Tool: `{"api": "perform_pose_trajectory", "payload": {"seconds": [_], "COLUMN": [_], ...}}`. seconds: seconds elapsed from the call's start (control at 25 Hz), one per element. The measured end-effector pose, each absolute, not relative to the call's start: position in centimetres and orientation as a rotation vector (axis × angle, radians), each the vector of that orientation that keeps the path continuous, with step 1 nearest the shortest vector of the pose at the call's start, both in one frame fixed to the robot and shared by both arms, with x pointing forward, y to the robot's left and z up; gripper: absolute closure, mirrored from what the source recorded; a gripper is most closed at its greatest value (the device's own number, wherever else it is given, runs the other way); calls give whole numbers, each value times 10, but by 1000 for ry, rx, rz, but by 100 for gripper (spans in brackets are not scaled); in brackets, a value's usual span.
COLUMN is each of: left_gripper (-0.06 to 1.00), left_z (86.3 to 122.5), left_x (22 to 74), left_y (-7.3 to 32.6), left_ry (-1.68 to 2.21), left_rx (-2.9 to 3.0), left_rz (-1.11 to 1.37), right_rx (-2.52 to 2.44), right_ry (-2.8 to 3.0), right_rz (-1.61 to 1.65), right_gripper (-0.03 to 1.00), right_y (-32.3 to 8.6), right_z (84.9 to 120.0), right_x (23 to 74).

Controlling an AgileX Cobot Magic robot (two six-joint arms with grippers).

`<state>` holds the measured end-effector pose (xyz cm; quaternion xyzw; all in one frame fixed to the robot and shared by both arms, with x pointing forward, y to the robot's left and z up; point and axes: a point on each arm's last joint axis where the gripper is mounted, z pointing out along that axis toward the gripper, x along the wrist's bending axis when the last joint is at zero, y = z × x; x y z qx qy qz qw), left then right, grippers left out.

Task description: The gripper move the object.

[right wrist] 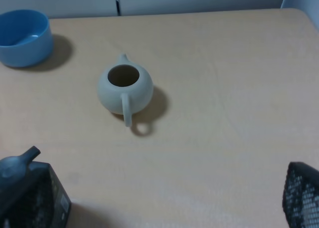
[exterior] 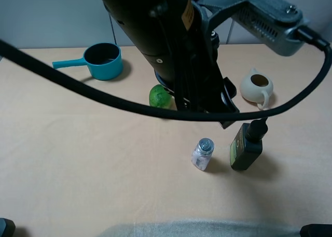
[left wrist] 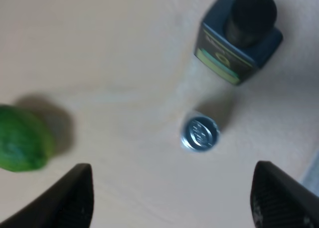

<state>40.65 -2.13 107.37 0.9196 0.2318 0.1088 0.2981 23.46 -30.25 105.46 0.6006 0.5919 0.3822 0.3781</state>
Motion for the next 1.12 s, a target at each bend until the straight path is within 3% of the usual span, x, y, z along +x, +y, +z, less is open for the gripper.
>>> {"api": "perform_pose_trajectory", "payload": {"seconds": [0.32,0.88,1.12], "left_gripper": [26,-2,-4], "left_z": [1111,1152,1171], "left_x": [402,392,381], "left_y": [-1,42,73], "left_ry": [546,530,577], "left_rx": [2357,2346,2375], "left_rz": [409,565,611], "right_rx": [1535,1535,1535], "right_ry": [1513,1513,1513], "right_rz": [977,977,977], "right_gripper": [28,28,28], "right_y": [-303,-303,-303], "right_z": [1055,1055,1055], "right_x": [235,235,235]}}
